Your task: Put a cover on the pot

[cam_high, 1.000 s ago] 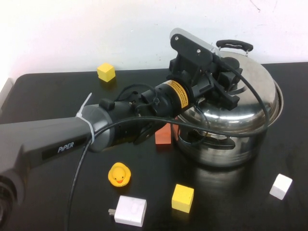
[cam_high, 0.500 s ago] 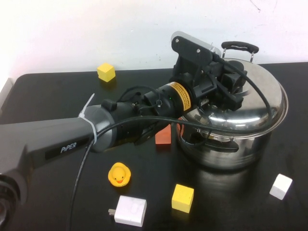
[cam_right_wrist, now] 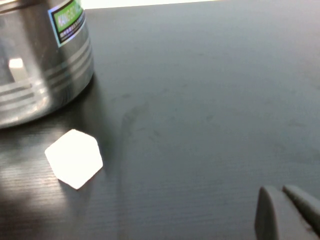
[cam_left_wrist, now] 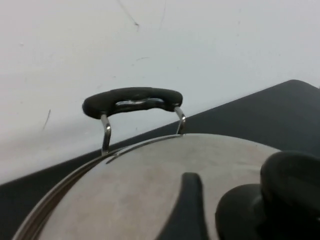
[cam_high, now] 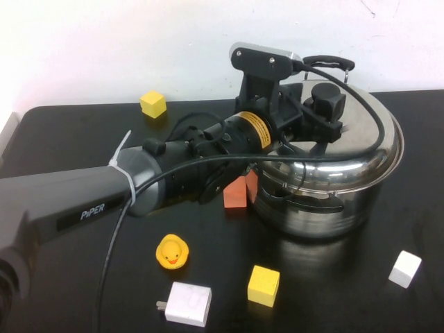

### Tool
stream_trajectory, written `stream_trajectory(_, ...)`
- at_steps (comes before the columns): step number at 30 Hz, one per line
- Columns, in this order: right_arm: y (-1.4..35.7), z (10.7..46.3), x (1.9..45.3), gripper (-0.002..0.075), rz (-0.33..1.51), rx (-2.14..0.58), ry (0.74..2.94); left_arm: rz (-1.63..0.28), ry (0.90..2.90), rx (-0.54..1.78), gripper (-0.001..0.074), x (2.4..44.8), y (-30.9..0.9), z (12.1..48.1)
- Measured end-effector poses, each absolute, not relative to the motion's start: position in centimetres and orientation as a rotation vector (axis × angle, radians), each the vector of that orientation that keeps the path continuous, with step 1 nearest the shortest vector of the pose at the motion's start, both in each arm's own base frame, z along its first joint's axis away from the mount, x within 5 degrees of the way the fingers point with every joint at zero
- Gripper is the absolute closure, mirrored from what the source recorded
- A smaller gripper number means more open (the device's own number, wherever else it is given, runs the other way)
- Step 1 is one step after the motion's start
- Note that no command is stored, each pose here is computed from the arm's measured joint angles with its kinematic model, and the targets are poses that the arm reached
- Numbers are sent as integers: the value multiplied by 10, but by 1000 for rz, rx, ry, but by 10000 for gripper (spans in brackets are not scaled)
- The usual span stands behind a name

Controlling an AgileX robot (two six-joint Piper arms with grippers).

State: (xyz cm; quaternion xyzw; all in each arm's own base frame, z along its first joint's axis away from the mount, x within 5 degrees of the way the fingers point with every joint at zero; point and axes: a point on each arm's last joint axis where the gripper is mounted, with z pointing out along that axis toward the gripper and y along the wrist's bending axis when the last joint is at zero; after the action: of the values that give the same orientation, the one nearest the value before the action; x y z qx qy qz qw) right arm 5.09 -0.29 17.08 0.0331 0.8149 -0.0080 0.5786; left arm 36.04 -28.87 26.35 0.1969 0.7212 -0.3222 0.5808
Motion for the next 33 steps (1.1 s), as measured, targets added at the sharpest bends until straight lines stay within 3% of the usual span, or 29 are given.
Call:
stream_trajectory(3, -3, 171, 51, 728, -20, 76, 1906, -747, 1695, 452, 138, 360, -287, 266)
stream_trajectory(9, -3, 171, 51, 728, -20, 76, 1906, -638, 1704, 514, 114, 351, -276, 289)
stream_trajectory(15, -3, 171, 51, 728, -20, 76, 1906, -532, 1562, 582, 135, 325, -254, 354)
stream_trajectory(19, -3, 171, 51, 728, -20, 76, 1906, -449, 1523, 609, 269, 303, -233, 392)
stream_trajectory(23, -3, 171, 51, 728, -20, 76, 1906, -408, 1591, 571, 560, 274, -205, 424)
stream_trajectory(25, -3, 171, 51, 728, -20, 76, 1906, -397, 1631, 544, 653, 257, -188, 439)
stream_trajectory(27, -3, 171, 51, 728, -20, 76, 1906, -394, 1685, 509, 701, 239, -172, 450)
stream_trajectory(33, -3, 171, 51, 728, -20, 76, 1906, -357, 1803, 453, 731, 198, -134, 468)
